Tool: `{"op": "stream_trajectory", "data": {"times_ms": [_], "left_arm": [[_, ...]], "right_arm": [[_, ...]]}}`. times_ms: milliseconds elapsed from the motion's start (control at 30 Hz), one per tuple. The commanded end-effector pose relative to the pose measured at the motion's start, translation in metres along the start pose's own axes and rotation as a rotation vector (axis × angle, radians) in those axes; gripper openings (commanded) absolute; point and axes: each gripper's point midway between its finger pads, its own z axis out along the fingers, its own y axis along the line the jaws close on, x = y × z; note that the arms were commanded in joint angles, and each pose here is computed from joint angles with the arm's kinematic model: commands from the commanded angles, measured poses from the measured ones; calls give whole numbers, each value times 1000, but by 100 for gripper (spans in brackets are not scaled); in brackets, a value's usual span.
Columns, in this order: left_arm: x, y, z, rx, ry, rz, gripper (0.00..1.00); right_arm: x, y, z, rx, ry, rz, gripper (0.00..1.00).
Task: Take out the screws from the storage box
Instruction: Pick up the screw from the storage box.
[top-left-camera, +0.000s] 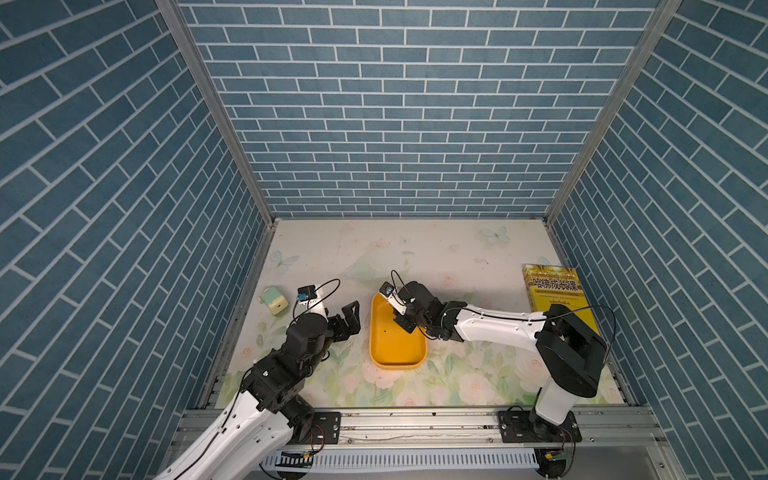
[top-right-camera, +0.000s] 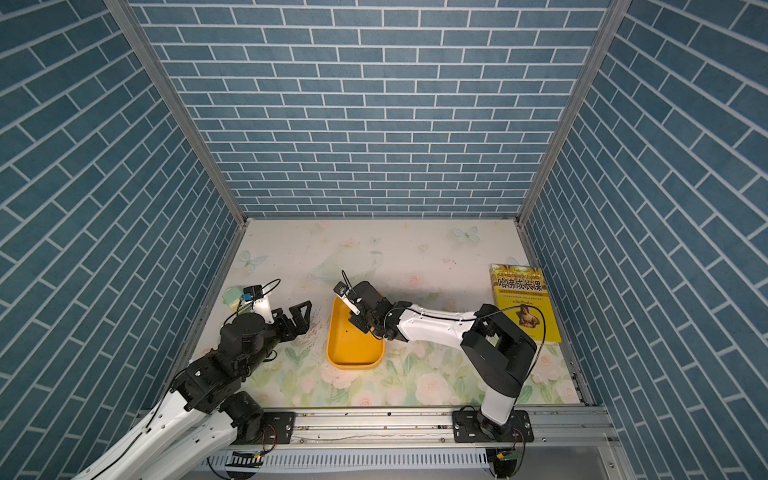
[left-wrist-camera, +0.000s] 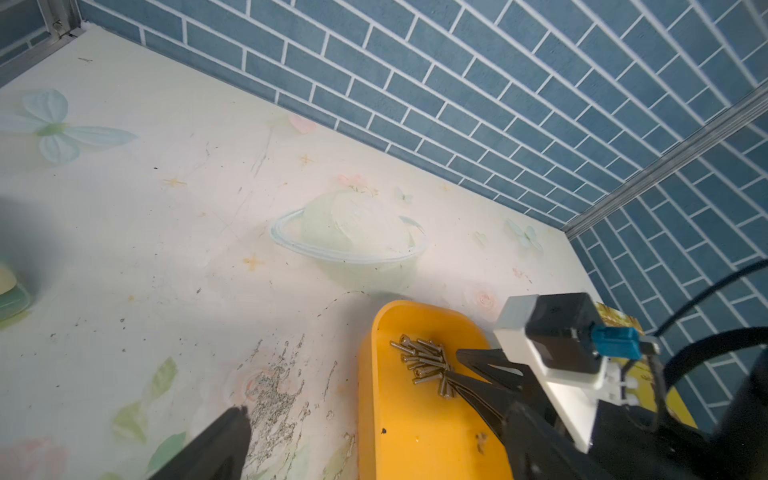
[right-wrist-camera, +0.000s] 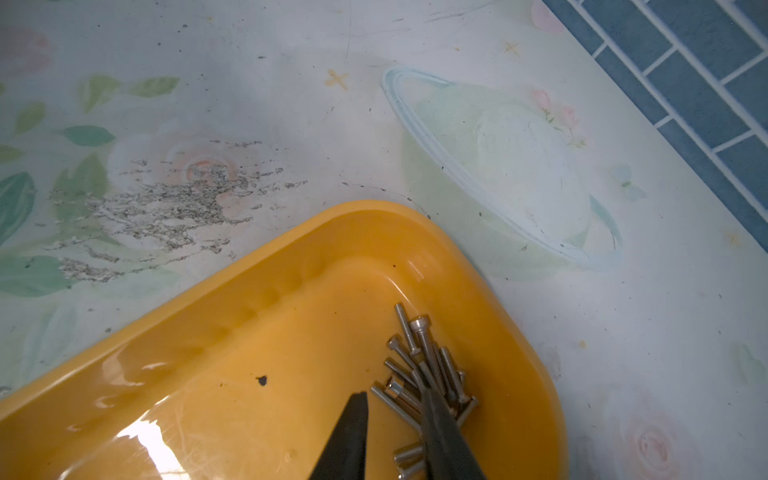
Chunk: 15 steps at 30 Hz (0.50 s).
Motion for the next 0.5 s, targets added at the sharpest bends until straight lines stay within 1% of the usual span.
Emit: {"op": "stream_trajectory", "data": {"times_ms": [0, 167, 333, 467], "left_arm": [[3, -2, 12, -34, 32, 29, 100], [10, 11, 18, -127, 66, 25, 100], [8, 6, 14, -86, 53, 6, 100], [1, 5, 7, -69, 16, -13, 100]], "right_arm": [[2, 8, 7, -56, 42, -80, 25], [11, 16, 21, -105, 123, -148, 21], [23, 11, 28, -97, 200, -191, 20], [33, 0, 33, -84, 234, -163, 18]]}}
